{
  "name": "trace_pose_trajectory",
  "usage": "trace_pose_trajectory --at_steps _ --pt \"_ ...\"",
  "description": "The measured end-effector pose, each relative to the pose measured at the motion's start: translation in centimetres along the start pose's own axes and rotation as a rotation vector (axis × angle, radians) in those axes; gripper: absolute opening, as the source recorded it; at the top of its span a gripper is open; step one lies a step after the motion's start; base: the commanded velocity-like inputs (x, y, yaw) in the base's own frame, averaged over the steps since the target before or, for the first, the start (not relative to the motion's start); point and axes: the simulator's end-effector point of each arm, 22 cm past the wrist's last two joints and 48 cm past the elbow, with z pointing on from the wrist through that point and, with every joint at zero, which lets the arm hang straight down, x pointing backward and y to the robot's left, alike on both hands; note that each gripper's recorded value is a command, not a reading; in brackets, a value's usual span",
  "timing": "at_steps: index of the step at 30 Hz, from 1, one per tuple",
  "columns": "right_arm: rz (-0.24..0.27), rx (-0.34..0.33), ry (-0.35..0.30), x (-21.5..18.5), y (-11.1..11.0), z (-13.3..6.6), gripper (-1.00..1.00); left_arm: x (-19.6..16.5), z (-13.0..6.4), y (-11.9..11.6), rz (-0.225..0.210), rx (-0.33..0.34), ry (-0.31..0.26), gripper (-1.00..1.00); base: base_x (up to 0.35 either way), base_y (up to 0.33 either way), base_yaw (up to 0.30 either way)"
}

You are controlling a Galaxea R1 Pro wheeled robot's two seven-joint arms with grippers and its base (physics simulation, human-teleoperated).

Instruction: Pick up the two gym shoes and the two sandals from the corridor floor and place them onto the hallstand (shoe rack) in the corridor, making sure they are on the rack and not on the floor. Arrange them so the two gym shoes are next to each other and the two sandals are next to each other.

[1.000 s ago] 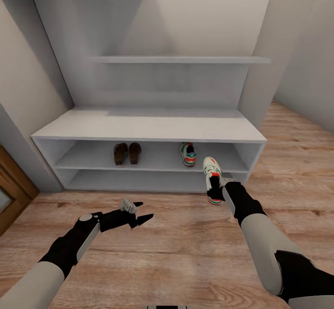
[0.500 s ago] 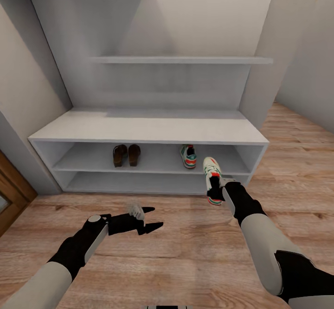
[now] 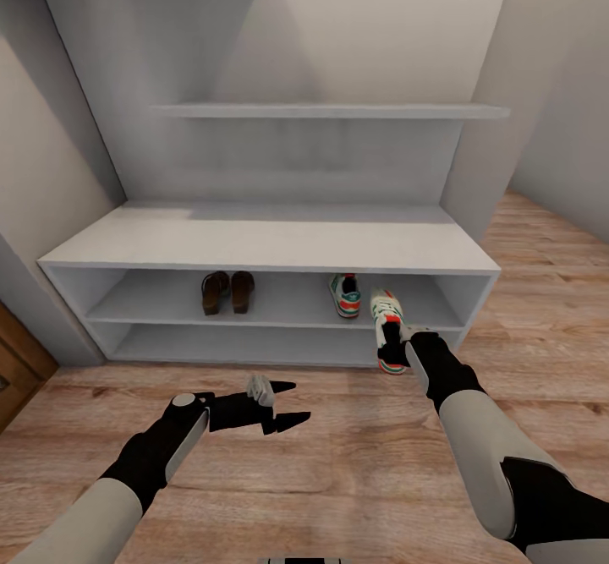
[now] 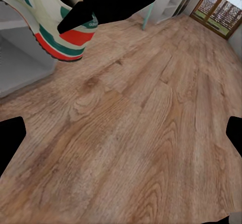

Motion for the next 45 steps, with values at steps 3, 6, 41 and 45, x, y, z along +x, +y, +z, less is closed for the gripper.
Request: trace_pose_trajectory --at_steps 3,6,41,45 --pt "0.0 0.0 0.0 0.0 0.0 0.0 -1.0 -0.02 0.0 0.0 0.0 0.0 0.0 1.0 0.002 0.0 0.008" --pt "0.0 0.0 0.0 -0.02 0.03 -0.01 -1.0 0.04 0.05 -0.06 0.001 0.002 0.002 1.0 0.069 -0.059 0.177" --pt "0.0 0.0 -0.002 -0.07 -0.02 -0.04 -1.0 0.52 0.46 -0.61 0.004 0.016 0.017 1.0 0.179 -0.031 0.015" --pt "0.0 0.0 -0.002 -0.07 -0.01 -0.03 -1.0 0.51 0.46 -0.6 0.005 0.016 0.017 1.0 0.036 0.0 0.0"
